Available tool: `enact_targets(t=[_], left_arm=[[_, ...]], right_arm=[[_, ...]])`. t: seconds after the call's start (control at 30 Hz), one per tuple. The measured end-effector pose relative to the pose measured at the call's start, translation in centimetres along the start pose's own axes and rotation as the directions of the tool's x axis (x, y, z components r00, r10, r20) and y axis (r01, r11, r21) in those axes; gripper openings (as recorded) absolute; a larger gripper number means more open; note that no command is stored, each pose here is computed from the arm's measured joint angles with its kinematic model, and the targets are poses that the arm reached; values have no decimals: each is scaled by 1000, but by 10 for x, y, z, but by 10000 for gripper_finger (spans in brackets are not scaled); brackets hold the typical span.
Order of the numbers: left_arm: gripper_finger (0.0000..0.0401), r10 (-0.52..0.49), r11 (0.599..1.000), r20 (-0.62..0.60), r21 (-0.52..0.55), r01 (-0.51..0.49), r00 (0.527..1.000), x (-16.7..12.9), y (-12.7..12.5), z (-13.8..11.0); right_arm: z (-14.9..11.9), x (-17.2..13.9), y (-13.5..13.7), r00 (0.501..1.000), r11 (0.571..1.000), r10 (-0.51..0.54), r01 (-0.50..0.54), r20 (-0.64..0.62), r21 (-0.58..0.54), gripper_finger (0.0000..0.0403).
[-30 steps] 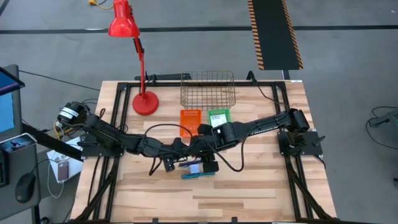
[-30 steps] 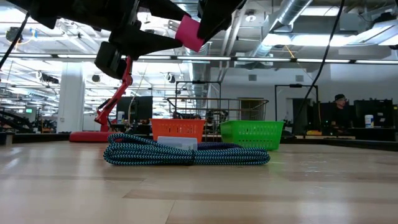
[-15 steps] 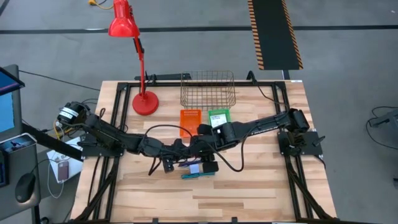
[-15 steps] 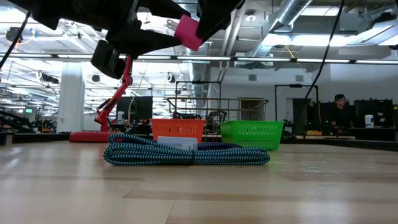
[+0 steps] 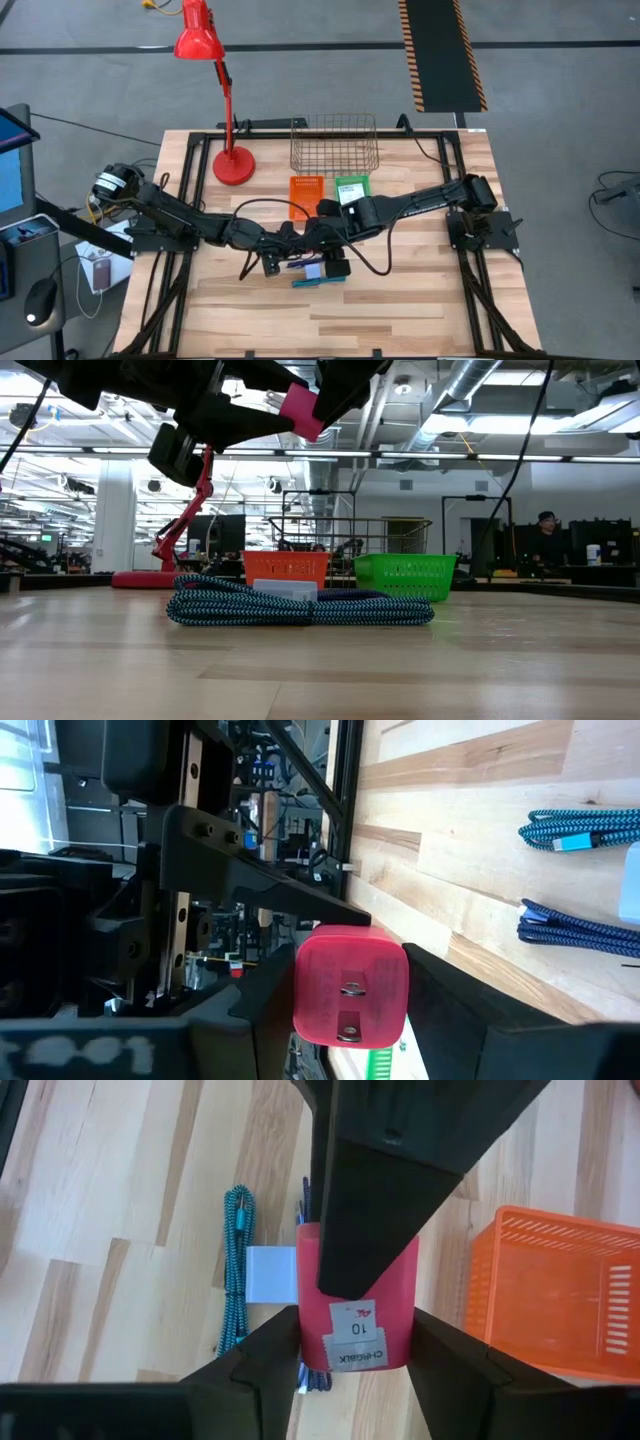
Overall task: Pick and place items into bin
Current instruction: Put the pink charger adapter into the orange bin
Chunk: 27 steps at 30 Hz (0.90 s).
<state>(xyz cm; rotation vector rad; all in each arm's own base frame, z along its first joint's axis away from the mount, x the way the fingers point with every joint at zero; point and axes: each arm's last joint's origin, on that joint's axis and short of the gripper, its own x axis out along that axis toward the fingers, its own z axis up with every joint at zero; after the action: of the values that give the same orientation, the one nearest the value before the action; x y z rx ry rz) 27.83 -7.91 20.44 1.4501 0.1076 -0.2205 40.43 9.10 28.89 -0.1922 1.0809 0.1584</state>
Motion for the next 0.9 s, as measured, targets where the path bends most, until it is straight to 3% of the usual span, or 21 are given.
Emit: enact_targets(t=[0.47, 0.9], left_arm=[[143, -3, 1000, -19, -12, 2, 1000, 0, -1, -1], [143, -42, 999, -184, -29, 37, 982, 0, -6, -12]], right_arm=[[-2, 0, 0, 1000, 1000, -8, 8, -19, -2, 189], [-26, -4, 0, 963, 997, -3, 23, -269, 71, 200]])
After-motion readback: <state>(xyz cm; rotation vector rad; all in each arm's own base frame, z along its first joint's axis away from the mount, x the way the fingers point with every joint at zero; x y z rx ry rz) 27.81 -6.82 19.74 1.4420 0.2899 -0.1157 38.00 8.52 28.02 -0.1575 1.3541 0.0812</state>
